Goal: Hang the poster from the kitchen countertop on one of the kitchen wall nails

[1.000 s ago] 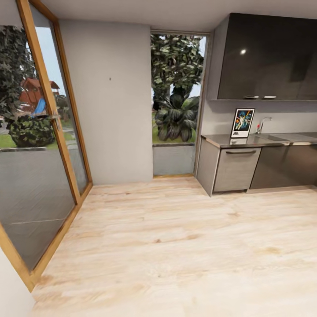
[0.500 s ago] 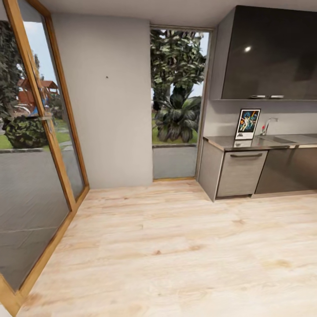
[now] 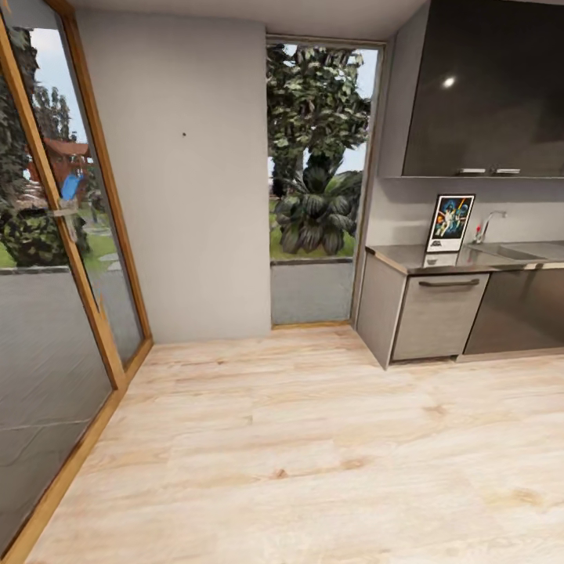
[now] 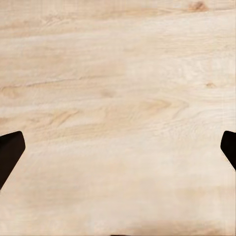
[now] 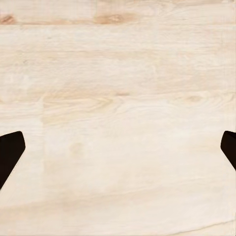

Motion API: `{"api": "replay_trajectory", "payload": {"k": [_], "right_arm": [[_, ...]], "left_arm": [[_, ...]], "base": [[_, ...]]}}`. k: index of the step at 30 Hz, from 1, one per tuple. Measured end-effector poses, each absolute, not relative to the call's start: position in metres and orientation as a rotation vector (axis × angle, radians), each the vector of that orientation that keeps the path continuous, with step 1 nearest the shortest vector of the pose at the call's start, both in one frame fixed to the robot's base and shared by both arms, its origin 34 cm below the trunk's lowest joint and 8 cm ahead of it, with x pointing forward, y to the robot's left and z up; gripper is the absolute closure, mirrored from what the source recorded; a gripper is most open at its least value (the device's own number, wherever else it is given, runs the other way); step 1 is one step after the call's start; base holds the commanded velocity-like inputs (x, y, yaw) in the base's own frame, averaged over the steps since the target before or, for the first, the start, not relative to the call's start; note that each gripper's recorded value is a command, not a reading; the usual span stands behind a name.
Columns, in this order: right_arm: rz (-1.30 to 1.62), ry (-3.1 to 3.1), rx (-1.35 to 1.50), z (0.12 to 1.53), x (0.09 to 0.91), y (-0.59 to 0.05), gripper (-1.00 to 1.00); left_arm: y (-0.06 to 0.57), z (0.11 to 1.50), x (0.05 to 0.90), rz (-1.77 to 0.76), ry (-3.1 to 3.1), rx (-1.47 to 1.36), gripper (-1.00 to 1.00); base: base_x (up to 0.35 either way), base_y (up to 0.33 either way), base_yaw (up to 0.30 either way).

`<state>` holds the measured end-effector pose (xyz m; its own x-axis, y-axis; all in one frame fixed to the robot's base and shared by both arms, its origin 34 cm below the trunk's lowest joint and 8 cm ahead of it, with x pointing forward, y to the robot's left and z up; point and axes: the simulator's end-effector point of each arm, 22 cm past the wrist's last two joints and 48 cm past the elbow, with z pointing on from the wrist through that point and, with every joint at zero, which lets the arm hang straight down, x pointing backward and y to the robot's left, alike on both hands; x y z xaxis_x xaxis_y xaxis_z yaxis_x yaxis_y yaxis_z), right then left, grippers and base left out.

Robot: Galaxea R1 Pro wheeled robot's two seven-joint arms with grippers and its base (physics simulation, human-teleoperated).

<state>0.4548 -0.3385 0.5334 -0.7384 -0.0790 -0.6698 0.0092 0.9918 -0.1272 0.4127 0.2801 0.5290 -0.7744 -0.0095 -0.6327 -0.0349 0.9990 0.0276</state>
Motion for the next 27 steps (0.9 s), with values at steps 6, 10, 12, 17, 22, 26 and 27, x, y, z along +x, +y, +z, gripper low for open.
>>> {"api": "replay_trajectory", "payload": {"k": [6, 10, 12, 17, 22, 26, 27], "right_arm": [[-0.157, 2.397, -0.049, 0.5334, 0.4548, -0.3384, -1.0], [-0.156, 2.397, -0.049, 0.5334, 0.4548, -0.3383, -1.0], [-0.157, 2.397, -0.049, 0.5334, 0.4548, -0.3384, -1.0], [-0.156, 2.397, -0.049, 0.5334, 0.4548, -0.3383, -1.0], [-0.156, 2.397, -0.049, 0.5334, 0.4548, -0.3383, -1.0], [-0.156, 2.397, -0.049, 0.5334, 0.4548, -0.3383, -1.0], [-0.156, 2.397, -0.049, 0.5334, 0.4548, -0.3383, -1.0]], "left_arm": [[0.2801, 0.5289, 0.4128, 0.049, 2.456, -0.031, -1.0], [0.2804, 0.5289, 0.4126, 0.05, 2.456, -0.032, -1.0], [0.2808, 0.5289, 0.4126, 0.05, 2.456, -0.033, -1.0], [0.281, 0.529, 0.4126, 0.051, 2.456, -0.034, -1.0], [0.281, 0.5289, 0.4126, 0.051, 2.456, -0.034, -1.0], [0.281, 0.5288, 0.4123, 0.051, 2.457, -0.034, -1.0], [0.281, 0.5289, 0.4124, 0.051, 2.457, -0.034, -1.0]], "base": [[0.339, 0.0, 0.0], [0.339, 0.0, 0.0], [0.339, 0.0, 0.0], [0.339, 0.0, 0.0], [0.339, 0.0, 0.0], [0.339, 0.0, 0.0], [0.339, 0.0, 0.0]]}}
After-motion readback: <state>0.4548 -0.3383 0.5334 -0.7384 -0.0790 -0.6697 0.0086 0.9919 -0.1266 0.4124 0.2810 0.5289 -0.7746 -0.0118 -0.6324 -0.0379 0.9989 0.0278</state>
